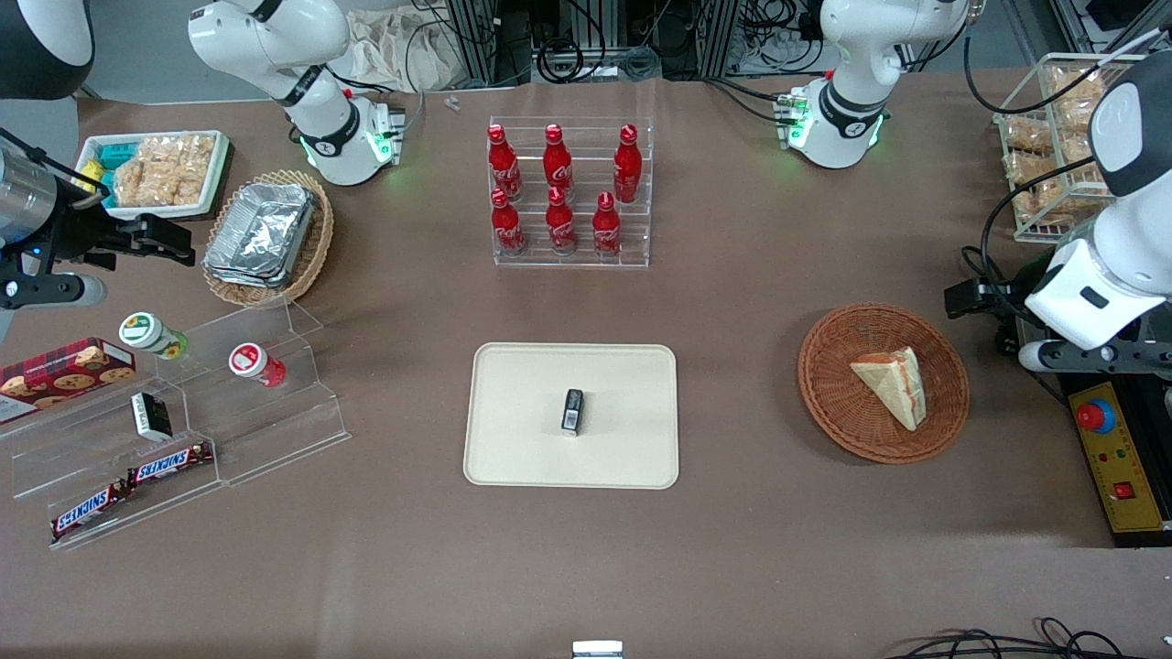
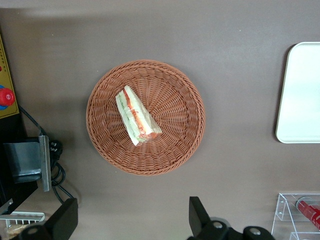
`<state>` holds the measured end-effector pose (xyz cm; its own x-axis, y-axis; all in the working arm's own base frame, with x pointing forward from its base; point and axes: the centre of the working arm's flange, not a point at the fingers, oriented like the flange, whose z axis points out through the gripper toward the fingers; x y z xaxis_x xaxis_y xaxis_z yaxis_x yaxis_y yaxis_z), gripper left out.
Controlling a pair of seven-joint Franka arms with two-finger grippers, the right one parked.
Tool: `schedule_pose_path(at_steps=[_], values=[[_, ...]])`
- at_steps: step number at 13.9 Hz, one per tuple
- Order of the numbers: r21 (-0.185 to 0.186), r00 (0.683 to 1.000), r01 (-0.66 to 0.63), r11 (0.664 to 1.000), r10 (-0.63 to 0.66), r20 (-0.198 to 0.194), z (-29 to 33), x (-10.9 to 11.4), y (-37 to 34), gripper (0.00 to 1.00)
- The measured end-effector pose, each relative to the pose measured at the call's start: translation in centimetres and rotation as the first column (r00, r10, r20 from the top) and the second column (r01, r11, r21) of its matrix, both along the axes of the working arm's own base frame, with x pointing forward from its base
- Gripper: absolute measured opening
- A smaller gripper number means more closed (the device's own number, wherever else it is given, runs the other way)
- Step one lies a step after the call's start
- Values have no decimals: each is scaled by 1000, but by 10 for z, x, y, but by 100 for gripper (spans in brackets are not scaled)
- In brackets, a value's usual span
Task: Place sandwich from basket to tray
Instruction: 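Move the left gripper down over the sandwich in the wicker basket, then lower the open left gripper around the sandwich and close it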
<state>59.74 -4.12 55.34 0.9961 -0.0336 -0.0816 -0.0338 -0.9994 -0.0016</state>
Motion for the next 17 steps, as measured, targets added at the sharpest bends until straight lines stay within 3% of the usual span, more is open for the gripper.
schedule_pose_path(at_steps=[5,9,13,17], values=[[-1,1000,-4,1000,4,1,-1,2,1,100],[0,999,-51,999,51,-19,-33,18,8,100],[0,981,-193,981,193,31,-108,27,22,100],[-12,926,-371,928,371,70,-184,13,24,100]])
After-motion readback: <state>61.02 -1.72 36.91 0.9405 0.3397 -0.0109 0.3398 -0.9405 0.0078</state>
